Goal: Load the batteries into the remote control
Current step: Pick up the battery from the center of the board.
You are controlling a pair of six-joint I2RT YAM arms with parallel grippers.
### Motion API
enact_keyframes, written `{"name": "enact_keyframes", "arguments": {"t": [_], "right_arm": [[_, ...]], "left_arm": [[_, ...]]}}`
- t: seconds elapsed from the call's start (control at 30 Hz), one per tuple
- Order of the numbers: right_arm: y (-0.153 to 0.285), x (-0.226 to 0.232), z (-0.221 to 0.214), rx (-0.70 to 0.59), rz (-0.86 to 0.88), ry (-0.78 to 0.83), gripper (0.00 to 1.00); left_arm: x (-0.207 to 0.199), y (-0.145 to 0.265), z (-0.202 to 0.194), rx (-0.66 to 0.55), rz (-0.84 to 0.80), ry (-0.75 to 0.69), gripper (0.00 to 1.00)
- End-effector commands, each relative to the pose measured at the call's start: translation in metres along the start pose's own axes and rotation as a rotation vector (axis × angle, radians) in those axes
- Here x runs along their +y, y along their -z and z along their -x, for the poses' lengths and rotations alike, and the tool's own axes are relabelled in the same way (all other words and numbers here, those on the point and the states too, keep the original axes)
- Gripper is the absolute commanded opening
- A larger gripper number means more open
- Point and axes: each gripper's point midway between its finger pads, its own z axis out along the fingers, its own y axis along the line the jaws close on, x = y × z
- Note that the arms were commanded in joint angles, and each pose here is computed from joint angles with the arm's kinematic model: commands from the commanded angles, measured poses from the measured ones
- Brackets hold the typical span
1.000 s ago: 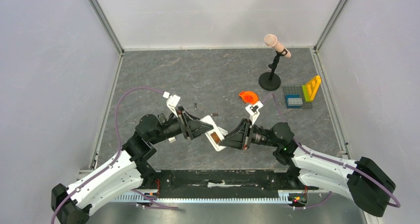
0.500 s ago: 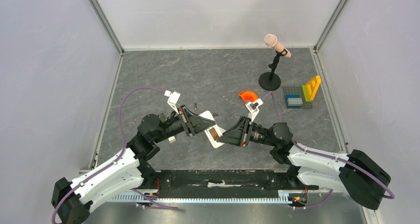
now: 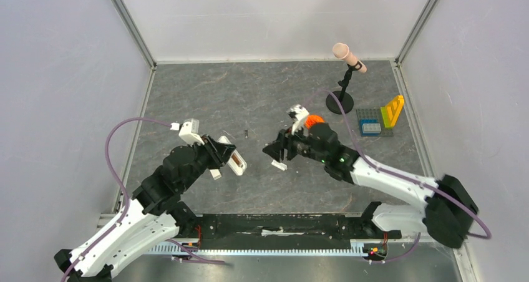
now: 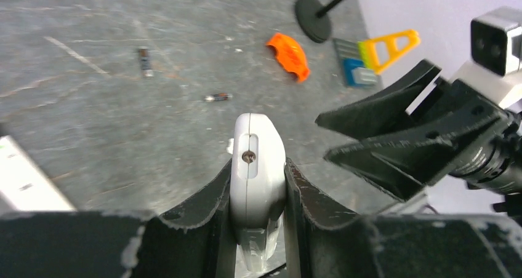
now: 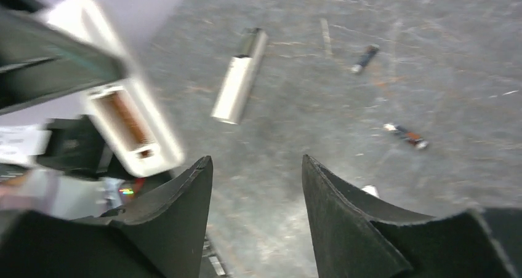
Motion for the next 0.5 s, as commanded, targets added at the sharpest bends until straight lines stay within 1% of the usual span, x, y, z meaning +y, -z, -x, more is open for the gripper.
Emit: {"name": "enact_keyframes", "arguments": {"t": [0.0,0.07,0.17,0.23,0.33,0.47], "right_arm": [[-0.020,-0.070,-0.028,0.288,-0.226,0.424,0.51],[-0.033,-0.086,-0.039,0.412,-0.227,0.541,0.49],[-0.054,-0.110,-0.041,0.515,-0.262,0.676,0.48],[-0.068,-0.121,-0.043,0.556,-0.267,0.727,0.48],[-0.087,-0.136,-0.050,0.608,-0.277,0.761,0.47],[-0.104,-0.148,-0.050,0.613,-0.300,0.775,0.46]], "left_arm": [[0.034,0.015,0.017,-0.055,0.175,-0.093,0.02],[0.038,0.017,0.016,-0.049,0.199,-0.086,0.02],[0.047,0.020,0.014,-0.044,0.257,-0.051,0.02],[0.053,0.020,0.010,-0.034,0.287,-0.028,0.02],[0.057,0.019,0.004,-0.021,0.304,-0.005,0.02],[0.058,0.018,-0.001,-0.007,0.304,0.007,0.02]]}}
